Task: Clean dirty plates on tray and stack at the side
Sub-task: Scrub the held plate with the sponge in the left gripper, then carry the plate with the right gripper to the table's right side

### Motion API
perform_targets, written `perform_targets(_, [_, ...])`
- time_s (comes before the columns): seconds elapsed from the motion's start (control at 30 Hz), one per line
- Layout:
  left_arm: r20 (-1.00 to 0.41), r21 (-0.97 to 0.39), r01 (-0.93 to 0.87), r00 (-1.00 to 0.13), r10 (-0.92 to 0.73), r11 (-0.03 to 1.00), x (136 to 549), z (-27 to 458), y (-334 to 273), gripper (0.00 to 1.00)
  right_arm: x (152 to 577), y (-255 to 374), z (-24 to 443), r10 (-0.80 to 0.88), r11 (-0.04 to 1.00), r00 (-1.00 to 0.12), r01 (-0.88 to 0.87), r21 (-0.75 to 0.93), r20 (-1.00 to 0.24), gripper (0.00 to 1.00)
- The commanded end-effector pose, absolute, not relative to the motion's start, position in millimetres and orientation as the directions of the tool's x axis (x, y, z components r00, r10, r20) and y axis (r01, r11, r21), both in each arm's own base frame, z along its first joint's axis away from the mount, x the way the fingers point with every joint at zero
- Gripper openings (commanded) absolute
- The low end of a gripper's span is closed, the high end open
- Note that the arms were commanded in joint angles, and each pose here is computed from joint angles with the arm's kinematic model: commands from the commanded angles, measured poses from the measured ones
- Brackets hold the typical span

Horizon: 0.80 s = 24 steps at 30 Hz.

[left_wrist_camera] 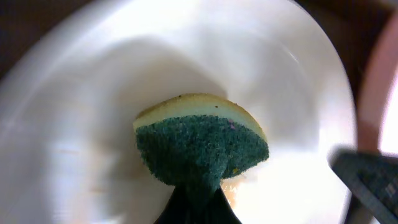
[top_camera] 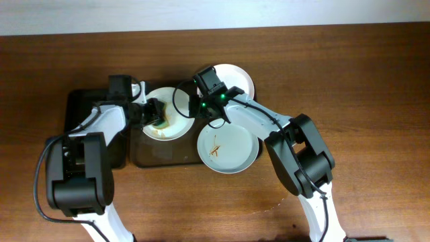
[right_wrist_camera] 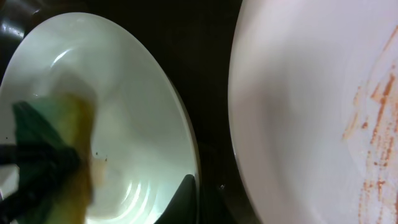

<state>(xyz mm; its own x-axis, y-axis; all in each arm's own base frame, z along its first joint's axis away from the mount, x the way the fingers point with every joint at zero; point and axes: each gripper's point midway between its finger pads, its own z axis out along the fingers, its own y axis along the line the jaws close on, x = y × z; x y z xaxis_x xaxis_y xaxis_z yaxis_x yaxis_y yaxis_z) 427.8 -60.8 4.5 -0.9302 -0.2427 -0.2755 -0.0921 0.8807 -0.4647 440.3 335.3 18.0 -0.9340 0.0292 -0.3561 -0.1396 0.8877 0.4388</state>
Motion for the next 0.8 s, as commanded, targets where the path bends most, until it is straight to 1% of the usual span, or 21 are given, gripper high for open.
perform_targets(0.0, [-0.180,-0.482,-0.042,-0.973,-0.146,0.875,396,-31,-83,0.01,442,339,21,0.024,0.886,-0.931,-0.150,0.440,-0.365,0.04])
perform_targets(0.07, [-0.223,-0.488,-0.049,-0.958,-0.178,0.871,413,-23,-78,0.01,441,339,21,0.023,0.886,-0.932,-0.148,0.439,-0.362,0.04])
perform_targets(0.1, [-0.256,-0.493,-0.057,-0.944,-0.208,0.868,429,-10,-68,0.01,441,339,21,0.023,0.886,-0.932,-0.148,0.439,-0.362,0.04])
perform_targets(0.13, [-0.309,-0.493,-0.056,-0.922,-0.235,0.868,449,14,-54,0.01,441,339,21,0.023,0.886,-0.932,-0.148,0.439,-0.362,0.04])
perform_targets(0.2, [-0.374,-0.493,-0.057,-0.887,-0.271,0.868,470,53,-33,0.01,441,339,21,0.023,0.886,-0.932,-0.148,0.439,-0.362,0.04])
perform_targets(0.27, [-0.426,-0.489,-0.078,-0.848,-0.316,0.869,481,101,-6,0.01,440,338,18,0.021,0.888,-0.934,-0.147,0.436,-0.358,0.04])
perform_targets(0.33, [-0.433,-0.489,-0.115,-0.829,-0.355,0.865,478,119,17,0.01,438,338,9,0.017,0.892,-0.939,-0.141,0.430,-0.344,0.05])
perform_targets(0.4, [-0.390,-0.467,-0.208,-0.824,-0.411,0.860,465,112,47,0.01,434,339,-1,0.032,0.890,-0.950,-0.114,0.441,-0.310,0.13])
perform_targets(0.43, [-0.361,-0.407,-0.284,-0.823,-0.438,0.868,453,103,67,0.01,433,341,-1,0.028,0.890,-0.951,-0.117,0.440,-0.309,0.13])
perform_targets(0.57, [-0.351,-0.299,-0.361,-0.819,-0.453,0.883,442,93,89,0.01,422,353,-2,-0.001,0.889,-0.950,-0.143,0.436,-0.311,0.14])
perform_targets(0.6, [-0.352,-0.294,-0.363,-0.819,-0.454,0.884,442,93,90,0.01,421,355,-2,-0.005,0.892,-0.949,-0.147,0.428,-0.316,0.13])
perform_targets(0.63, [-0.352,-0.294,-0.363,-0.819,-0.454,0.884,442,93,90,0.01,421,355,-2,-0.006,0.894,-0.948,-0.148,0.423,-0.319,0.10])
perform_targets(0.67, [-0.352,-0.294,-0.363,-0.819,-0.454,0.884,442,93,90,0.01,420,355,-3,-0.007,0.894,-0.949,-0.147,0.422,-0.315,0.04])
perform_targets(0.73, [-0.352,-0.294,-0.363,-0.819,-0.454,0.884,442,92,90,0.01,426,353,10,-0.019,0.889,-0.944,-0.167,0.426,-0.330,0.04])
perform_targets(0.77, [-0.353,-0.290,-0.365,-0.818,-0.454,0.885,442,92,91,0.01,433,353,31,-0.046,0.880,-0.929,-0.212,0.425,-0.368,0.04])
